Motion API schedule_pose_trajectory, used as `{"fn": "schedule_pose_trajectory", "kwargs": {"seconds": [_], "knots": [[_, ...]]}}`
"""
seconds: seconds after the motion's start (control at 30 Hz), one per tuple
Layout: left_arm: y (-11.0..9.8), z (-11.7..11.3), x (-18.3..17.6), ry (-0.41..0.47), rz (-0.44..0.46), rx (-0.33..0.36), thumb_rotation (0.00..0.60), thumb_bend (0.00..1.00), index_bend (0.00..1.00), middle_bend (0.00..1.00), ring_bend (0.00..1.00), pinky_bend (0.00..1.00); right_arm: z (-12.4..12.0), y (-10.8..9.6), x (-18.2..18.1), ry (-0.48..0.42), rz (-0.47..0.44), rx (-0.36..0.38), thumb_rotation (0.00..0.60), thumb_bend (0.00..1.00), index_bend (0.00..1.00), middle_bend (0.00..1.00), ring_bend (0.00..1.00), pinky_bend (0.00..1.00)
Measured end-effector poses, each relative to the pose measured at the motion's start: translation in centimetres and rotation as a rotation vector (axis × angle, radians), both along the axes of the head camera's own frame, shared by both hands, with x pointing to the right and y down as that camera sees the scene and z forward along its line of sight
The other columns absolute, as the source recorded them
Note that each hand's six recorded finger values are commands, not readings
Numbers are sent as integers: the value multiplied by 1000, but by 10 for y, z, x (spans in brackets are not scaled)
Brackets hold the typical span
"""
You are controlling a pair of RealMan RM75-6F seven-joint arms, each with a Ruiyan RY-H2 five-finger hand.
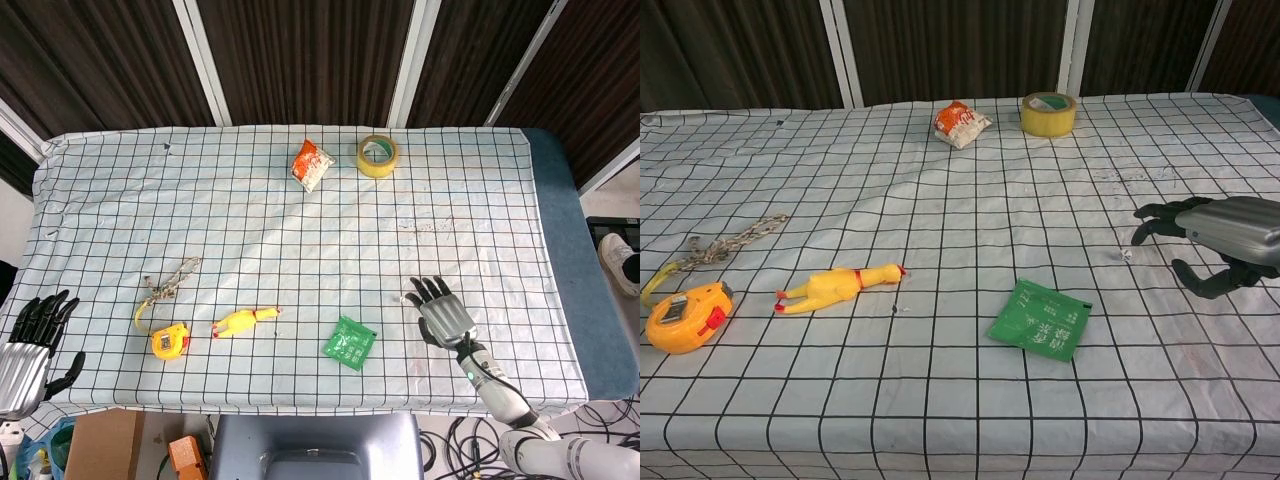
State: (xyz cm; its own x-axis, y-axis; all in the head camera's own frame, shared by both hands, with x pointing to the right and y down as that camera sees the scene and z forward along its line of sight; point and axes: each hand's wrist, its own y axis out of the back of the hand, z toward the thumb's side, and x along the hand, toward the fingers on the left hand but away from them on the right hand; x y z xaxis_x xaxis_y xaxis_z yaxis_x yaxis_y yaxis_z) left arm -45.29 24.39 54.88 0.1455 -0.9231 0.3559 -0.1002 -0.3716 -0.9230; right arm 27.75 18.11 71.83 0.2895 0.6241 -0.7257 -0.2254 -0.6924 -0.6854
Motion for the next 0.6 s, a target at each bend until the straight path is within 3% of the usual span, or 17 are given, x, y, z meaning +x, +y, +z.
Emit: {"fn": "schedule_pose_trajectory", "kwargs": {"seconds": [0.6], "knots": [[1, 0, -1, -4, -3, 1, 600, 406, 0, 0, 0, 0, 4, 1, -6, -4, -6, -14, 509, 680, 170, 0, 0, 0]]}}
